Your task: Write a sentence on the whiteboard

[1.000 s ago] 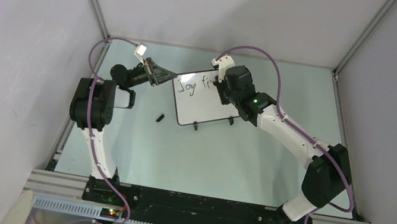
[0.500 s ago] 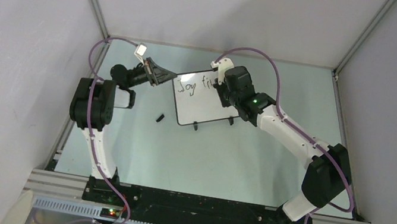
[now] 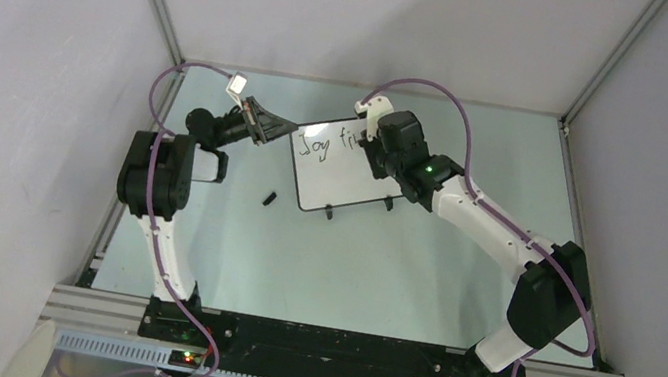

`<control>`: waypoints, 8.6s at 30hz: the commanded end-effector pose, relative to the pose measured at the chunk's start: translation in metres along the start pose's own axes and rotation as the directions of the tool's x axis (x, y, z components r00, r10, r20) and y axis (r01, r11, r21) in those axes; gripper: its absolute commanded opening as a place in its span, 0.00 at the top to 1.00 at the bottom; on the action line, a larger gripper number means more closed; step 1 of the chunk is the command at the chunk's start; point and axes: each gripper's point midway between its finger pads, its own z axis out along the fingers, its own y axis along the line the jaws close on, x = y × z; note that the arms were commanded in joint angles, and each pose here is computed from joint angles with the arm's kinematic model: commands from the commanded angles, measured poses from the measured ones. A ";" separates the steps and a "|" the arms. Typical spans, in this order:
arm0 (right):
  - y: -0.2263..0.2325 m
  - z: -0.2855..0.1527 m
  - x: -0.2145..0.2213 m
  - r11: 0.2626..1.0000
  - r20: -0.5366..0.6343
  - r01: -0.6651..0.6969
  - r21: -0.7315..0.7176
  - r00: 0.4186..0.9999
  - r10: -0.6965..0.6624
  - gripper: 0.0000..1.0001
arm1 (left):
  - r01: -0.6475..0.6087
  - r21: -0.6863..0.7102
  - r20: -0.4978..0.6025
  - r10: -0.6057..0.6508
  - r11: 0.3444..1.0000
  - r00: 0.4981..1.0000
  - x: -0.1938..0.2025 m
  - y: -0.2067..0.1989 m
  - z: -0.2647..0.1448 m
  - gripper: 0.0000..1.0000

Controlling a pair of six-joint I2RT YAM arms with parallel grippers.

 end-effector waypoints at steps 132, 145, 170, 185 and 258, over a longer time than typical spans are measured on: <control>-0.021 -0.012 -0.023 0.998 0.086 -0.059 0.038 0.995 0.056 1.00 | -0.105 0.051 0.008 0.105 0.993 0.994 -0.010 -0.017 0.002 1.00; -0.025 -0.007 -0.018 0.996 0.070 -0.064 0.061 0.996 0.060 1.00 | -0.104 0.053 0.005 0.104 0.993 0.995 -0.009 -0.017 0.002 1.00; -0.023 0.002 -0.017 0.997 0.059 -0.059 0.054 0.997 0.056 1.00 | -0.105 0.054 0.005 0.104 0.993 0.995 -0.009 -0.017 0.002 1.00; -0.012 -0.002 -0.006 1.000 0.013 -0.027 0.012 1.000 0.027 1.00 | -0.105 0.055 0.005 0.105 0.993 0.994 -0.009 -0.017 0.003 1.00; -0.033 -0.021 -0.027 0.994 0.090 -0.085 0.073 0.993 0.078 1.00 | -0.103 0.054 0.006 0.103 0.993 0.995 -0.010 -0.017 0.003 1.00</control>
